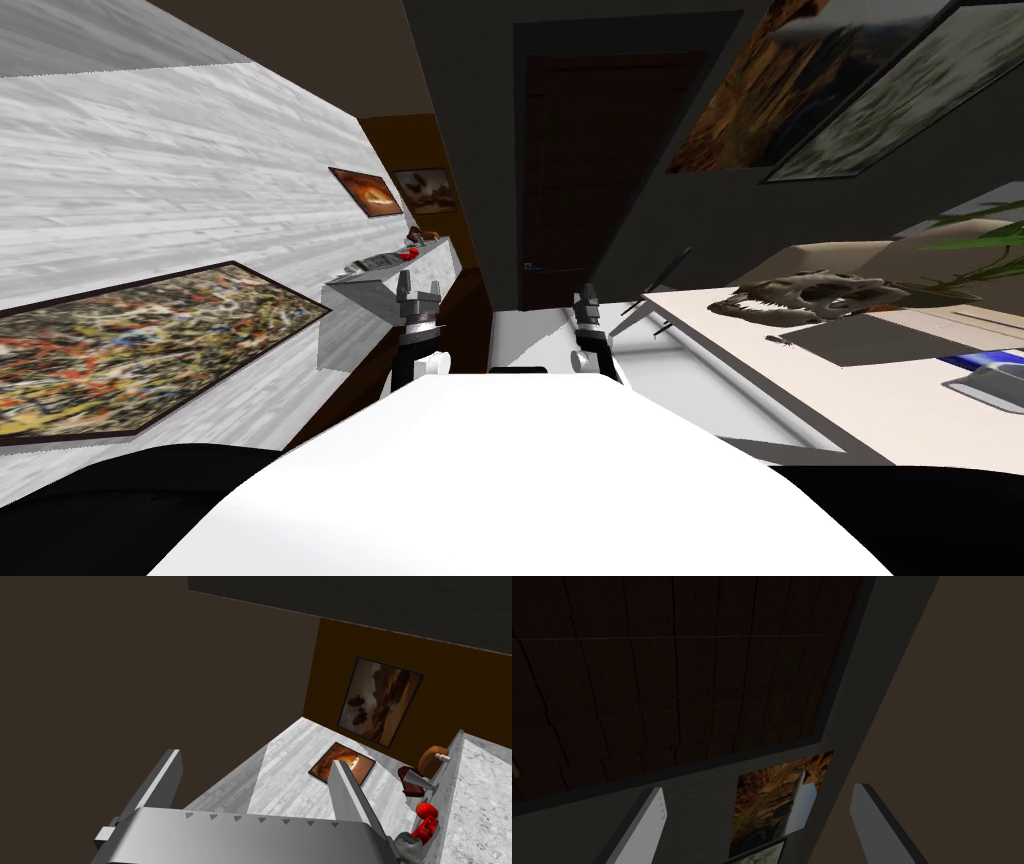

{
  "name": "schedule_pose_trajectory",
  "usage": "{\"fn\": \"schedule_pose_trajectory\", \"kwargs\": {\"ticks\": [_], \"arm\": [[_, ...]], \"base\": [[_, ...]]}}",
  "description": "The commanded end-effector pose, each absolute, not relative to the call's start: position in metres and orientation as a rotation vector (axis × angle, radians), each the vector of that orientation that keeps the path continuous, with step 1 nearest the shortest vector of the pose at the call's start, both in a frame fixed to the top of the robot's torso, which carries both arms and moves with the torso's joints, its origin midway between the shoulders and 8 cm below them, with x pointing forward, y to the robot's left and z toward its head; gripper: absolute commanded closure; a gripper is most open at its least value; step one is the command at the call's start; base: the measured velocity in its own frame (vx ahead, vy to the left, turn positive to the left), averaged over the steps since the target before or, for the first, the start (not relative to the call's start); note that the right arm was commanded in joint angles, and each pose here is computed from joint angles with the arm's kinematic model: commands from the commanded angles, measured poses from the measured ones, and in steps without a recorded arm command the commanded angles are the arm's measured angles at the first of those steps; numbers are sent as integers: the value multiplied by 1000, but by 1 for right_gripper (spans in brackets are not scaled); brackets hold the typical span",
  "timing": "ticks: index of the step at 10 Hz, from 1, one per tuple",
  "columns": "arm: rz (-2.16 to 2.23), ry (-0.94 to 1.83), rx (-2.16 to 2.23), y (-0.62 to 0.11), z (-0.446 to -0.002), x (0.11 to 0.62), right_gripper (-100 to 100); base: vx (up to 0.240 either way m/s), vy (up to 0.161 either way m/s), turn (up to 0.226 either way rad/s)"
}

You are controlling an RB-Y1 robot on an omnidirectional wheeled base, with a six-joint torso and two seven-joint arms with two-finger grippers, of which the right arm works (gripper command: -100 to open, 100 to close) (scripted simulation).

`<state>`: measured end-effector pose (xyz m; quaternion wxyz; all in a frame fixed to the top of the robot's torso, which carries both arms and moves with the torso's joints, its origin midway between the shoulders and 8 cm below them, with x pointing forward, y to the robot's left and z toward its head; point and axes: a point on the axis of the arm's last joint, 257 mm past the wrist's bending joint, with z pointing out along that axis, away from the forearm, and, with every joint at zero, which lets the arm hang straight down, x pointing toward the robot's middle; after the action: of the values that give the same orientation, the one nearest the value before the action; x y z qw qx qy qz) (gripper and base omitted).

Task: Pull the door open

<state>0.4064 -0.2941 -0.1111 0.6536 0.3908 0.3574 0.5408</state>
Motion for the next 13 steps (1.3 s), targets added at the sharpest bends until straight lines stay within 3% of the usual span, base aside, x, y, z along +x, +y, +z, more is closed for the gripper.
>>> {"fn": "schedule_pose_trajectory", "kwargs": {"ticks": [1, 13], "arm": [[1227, 826, 897, -295, -123, 412, -100], [1214, 926, 982, -305, -209, 444, -100]], "base": [[89, 7, 46], [83, 10, 38]]}}
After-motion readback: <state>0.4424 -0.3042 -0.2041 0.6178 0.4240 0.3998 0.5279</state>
